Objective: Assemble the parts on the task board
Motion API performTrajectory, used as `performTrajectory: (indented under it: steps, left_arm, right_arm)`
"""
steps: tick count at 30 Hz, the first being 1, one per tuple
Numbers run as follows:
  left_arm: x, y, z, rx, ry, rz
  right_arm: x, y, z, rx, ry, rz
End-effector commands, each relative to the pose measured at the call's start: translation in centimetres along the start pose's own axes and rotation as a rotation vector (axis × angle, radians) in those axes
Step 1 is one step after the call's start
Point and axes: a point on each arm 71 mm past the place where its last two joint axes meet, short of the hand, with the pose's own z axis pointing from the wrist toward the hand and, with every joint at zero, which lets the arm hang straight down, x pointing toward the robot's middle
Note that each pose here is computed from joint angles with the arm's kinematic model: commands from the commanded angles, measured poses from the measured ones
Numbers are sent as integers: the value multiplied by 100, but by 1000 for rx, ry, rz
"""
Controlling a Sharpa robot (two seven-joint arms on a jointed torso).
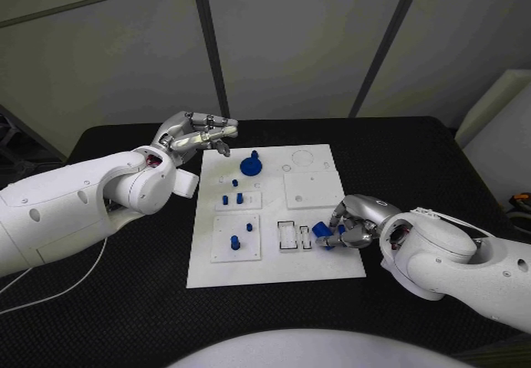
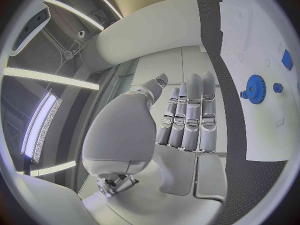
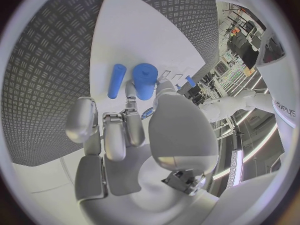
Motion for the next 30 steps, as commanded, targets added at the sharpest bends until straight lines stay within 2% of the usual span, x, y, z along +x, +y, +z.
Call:
performTrajectory:
  steps: [1, 6, 10, 18, 30]
  left_arm:
    - [14, -15, 5, 14, 11, -5]
    - [19, -13, 7, 13, 12, -6]
    - [17, -13, 5, 11, 12, -6]
    - [9, -7, -1, 8, 10, -5]
    - [22, -2, 3, 8, 13, -7]
  right_arm:
    - [77, -8, 16, 14, 34, -24]
    - [100, 11, 40, 18, 29, -18]
    - [90, 21, 41, 20, 5, -2]
    - [23, 82, -44, -5, -71, 99]
    - [-14, 271, -127, -58, -110, 210]
